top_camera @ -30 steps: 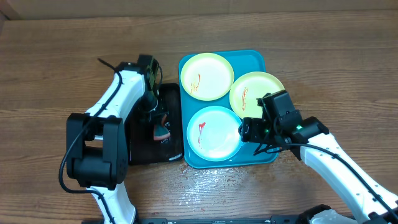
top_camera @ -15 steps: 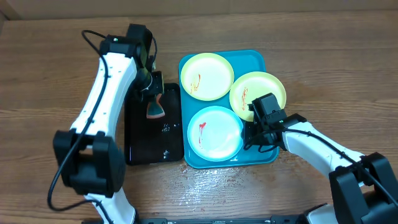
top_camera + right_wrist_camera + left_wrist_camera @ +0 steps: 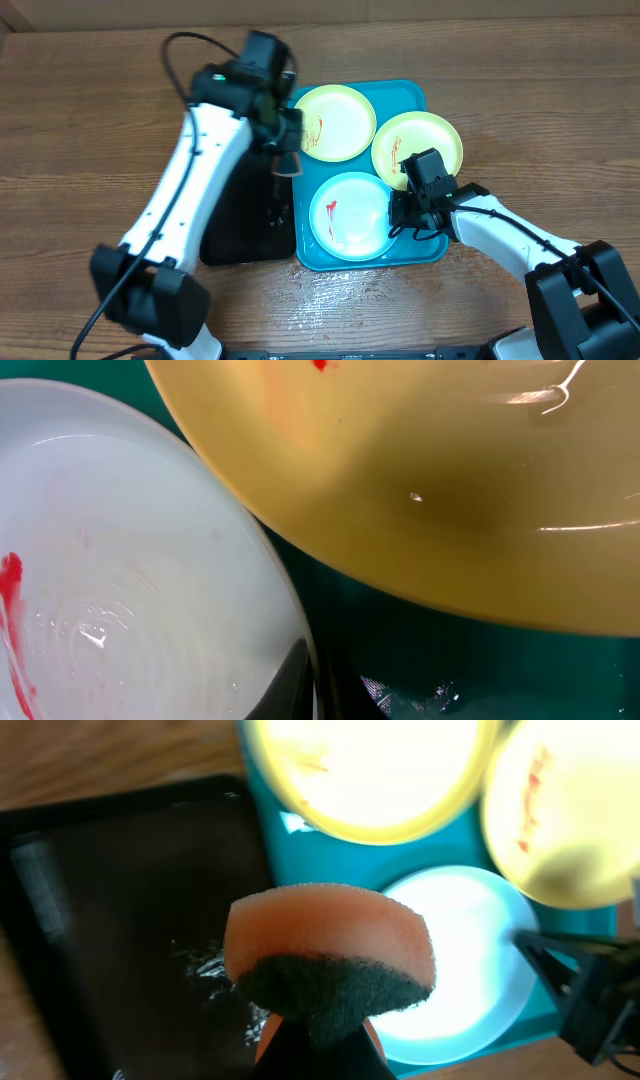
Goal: Clean dirty plates on tray and stack at the side
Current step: 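Grasp the sponge with the left gripper and lift it toward the white plate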
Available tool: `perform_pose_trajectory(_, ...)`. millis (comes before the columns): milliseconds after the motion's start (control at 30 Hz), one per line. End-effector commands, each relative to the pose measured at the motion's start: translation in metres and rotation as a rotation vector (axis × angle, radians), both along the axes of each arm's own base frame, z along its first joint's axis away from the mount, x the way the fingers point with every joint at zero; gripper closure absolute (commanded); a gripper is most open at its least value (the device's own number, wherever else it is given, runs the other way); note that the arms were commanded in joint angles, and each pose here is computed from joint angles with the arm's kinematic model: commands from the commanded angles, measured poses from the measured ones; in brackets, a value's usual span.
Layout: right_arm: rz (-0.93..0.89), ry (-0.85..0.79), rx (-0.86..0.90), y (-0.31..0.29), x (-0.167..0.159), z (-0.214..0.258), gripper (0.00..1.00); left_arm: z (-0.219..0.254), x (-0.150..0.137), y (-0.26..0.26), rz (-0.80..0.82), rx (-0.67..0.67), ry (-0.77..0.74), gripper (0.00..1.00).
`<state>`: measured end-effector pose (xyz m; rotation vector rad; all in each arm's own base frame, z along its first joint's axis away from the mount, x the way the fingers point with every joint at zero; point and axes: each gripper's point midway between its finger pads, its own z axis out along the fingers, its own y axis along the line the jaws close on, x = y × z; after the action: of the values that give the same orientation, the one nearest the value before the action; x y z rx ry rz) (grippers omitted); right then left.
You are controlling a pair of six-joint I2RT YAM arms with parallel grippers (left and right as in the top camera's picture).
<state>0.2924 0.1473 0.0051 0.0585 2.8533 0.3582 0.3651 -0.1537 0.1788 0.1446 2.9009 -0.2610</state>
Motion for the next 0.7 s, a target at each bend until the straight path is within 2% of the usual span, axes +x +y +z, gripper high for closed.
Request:
perform_pose_trajectory(0, -0.056, 0.015, -0.082, -0.017, -0.003, -0.010, 0.96, -0.032, -0.008, -0.031, 0.012, -0.014, 0.097, 0.96)
perform_pose_trajectory(67, -0.080, 0.019, -0.087, -0.019, -0.003, -0.010, 0.96, -0.049, -0.010, -0.044, 0.034, -0.018, 0.140, 0.96)
perform_pose_trajectory(167, -0.080, 0.018, -0.086, -0.019, -0.003, -0.010, 0.96, -0.073, -0.018, -0.072, -0.020, -0.068, 0.218, 0.96)
perform_pose_trajectory(333, -0.080, 0.021, -0.088, -0.019, -0.003, -0.010, 0.96, -0.121, -0.032, -0.089, -0.107, -0.002, 0.309, 0.96)
perform_pose_trajectory(533, -0.079, 0.022, -0.088, -0.019, -0.004, -0.010, 0.96, -0.173, -0.034, -0.070, -0.145, 0.222, 0.333, 0.96)
perform_pose_trajectory(667, -0.076, 0.025, -0.091, -0.020, -0.004, -0.011, 0.96, -0.186, -0.029, -0.047, -0.099, 0.363, 0.312, 0.96)
